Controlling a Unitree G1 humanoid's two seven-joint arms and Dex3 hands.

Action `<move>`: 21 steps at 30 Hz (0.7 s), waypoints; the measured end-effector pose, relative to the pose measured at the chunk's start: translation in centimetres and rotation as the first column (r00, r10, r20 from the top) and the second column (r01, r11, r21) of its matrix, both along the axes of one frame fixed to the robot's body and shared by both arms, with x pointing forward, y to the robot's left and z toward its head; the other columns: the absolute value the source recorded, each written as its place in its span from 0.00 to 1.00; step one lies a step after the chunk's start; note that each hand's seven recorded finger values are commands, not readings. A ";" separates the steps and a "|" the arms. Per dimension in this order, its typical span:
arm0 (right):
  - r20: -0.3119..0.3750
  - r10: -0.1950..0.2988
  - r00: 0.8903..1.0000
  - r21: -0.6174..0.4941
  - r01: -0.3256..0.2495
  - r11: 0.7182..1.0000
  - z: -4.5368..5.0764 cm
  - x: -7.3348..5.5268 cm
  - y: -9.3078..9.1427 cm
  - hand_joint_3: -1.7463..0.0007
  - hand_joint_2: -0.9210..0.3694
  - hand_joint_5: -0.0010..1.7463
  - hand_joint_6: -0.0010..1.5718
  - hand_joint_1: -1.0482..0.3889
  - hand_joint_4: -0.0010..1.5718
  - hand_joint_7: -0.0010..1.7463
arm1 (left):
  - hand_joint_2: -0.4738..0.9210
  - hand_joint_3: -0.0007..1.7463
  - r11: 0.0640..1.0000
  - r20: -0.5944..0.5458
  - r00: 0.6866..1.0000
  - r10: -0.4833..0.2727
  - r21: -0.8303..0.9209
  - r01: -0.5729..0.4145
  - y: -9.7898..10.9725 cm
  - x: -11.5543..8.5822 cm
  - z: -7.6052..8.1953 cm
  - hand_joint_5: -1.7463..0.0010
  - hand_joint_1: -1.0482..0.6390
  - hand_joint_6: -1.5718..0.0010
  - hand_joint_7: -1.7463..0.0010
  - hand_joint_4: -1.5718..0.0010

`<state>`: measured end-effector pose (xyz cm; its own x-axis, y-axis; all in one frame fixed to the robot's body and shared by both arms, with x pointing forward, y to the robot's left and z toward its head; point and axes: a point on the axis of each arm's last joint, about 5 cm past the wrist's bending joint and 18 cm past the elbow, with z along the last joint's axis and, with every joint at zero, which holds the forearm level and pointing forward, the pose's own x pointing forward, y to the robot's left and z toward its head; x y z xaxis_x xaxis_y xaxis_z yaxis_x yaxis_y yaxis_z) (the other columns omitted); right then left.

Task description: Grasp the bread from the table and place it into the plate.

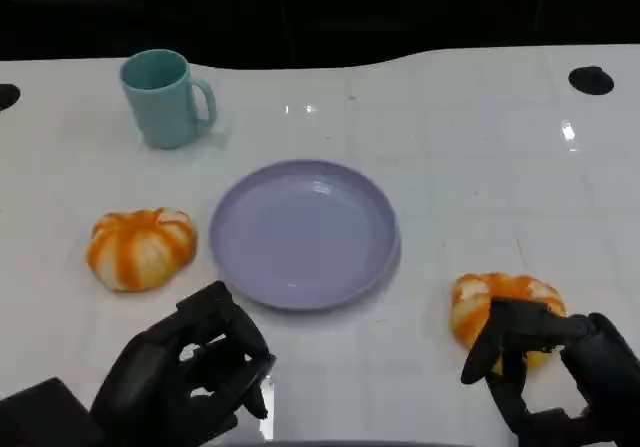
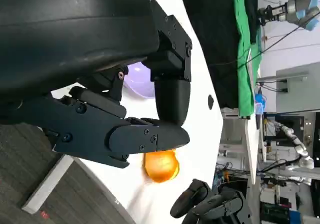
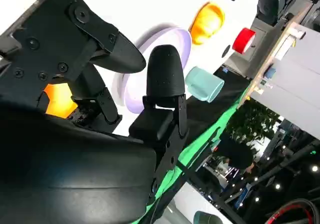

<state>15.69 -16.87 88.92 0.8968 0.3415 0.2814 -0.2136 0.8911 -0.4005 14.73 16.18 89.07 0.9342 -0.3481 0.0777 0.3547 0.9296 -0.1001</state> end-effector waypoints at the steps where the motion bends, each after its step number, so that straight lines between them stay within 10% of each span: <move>1: 0.000 0.000 1.000 0.000 0.000 1.000 0.00 0.0 0.0 0.15 0.51 1.00 0.52 0.64 0.57 0.80 | 1.00 0.25 1.000 0.001 1.000 0.000 0.000 0.000 0.0 0.0 0.0 0.00 0.33 0.70 0.02 0.55; 14: 0.000 0.000 1.000 0.001 0.000 1.000 0.01 0.0 0.0 0.19 0.48 0.99 0.51 0.66 0.55 0.76 | 1.00 0.25 1.000 0.002 1.000 -0.001 0.000 0.001 0.0 0.0 0.0 0.00 0.34 0.71 0.02 0.56; 21: 0.004 -0.026 1.000 0.074 0.026 0.997 0.81 0.1 0.1 0.36 0.40 0.73 0.40 0.63 0.38 0.49 | 1.00 0.26 1.000 0.003 1.000 -0.001 0.001 0.001 0.0 0.1 0.0 0.00 0.34 0.71 0.02 0.55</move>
<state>15.81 -16.73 89.72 0.9034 0.2965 0.3097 -0.1883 0.9233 -0.3347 14.79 16.16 89.10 0.9336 -0.3492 0.0798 0.3560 0.9293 -0.0982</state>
